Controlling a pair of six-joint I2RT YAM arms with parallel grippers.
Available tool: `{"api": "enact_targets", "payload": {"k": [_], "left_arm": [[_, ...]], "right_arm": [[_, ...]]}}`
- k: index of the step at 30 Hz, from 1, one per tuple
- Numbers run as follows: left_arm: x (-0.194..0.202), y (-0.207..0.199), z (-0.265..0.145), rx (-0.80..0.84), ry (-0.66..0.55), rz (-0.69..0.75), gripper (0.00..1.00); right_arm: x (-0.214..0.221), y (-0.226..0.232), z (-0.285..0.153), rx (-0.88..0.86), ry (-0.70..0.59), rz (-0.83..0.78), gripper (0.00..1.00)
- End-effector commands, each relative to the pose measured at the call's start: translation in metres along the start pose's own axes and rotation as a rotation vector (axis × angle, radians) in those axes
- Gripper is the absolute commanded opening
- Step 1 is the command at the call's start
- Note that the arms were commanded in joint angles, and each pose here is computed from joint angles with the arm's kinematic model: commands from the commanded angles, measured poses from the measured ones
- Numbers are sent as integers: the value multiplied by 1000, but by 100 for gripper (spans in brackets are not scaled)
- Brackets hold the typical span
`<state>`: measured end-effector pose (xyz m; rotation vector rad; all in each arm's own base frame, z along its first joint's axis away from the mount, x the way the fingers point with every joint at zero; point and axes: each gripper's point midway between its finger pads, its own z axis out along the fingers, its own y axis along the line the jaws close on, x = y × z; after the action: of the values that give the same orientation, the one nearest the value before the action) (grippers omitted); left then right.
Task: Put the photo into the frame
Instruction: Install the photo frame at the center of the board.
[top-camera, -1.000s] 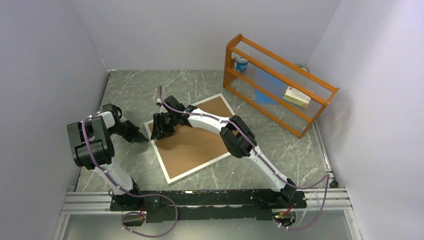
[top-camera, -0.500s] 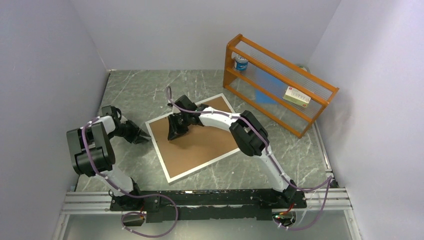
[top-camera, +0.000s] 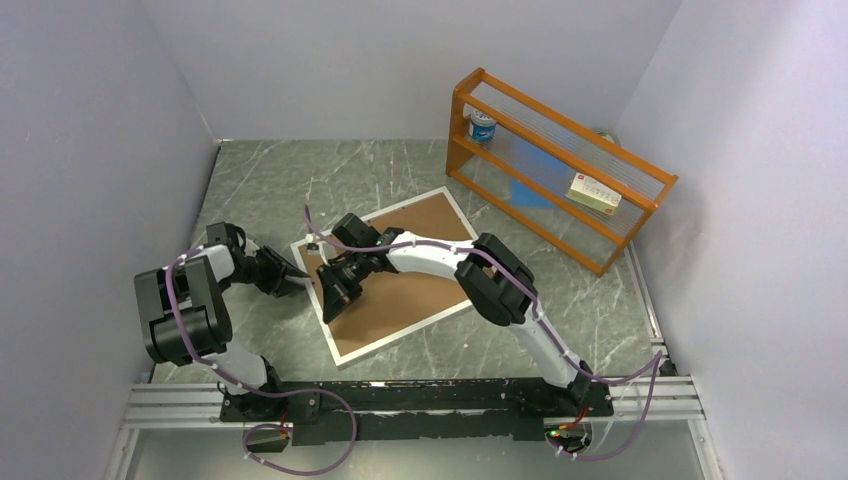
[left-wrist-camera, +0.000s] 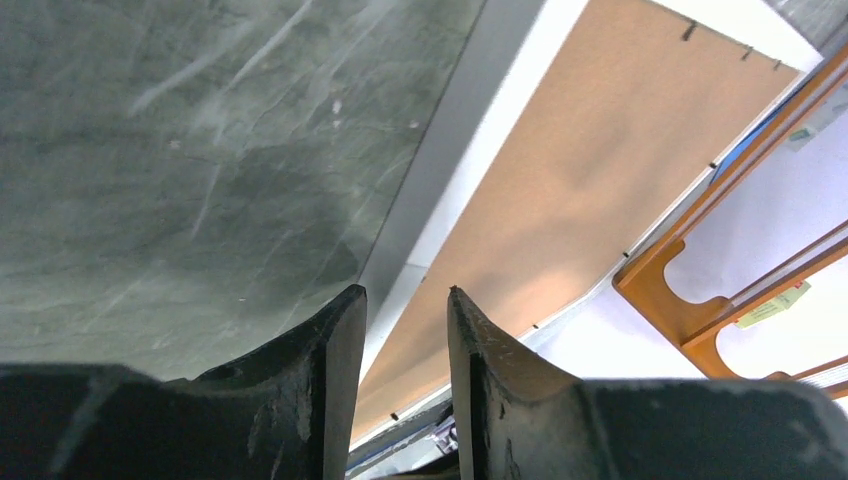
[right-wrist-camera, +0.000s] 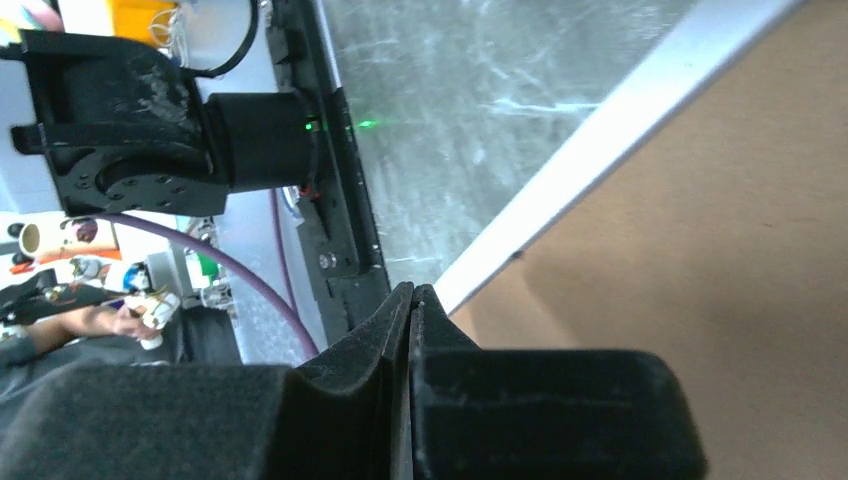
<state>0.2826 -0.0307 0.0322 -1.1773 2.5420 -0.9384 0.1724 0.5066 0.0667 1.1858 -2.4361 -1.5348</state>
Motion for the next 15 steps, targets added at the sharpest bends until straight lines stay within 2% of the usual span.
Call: {"api": "enact_targets", "payload": {"k": [1, 8, 15], "left_arm": [[12, 6, 5, -3, 48, -34, 42], [23, 20, 13, -45, 105, -87, 35], [23, 33, 14, -115, 104, -105, 26]], "right_arm": [[-12, 22, -1, -98, -1, -34, 5], [-7, 7, 15, -93, 39, 49, 6], [-7, -3, 24, -77, 65, 84, 6]]}}
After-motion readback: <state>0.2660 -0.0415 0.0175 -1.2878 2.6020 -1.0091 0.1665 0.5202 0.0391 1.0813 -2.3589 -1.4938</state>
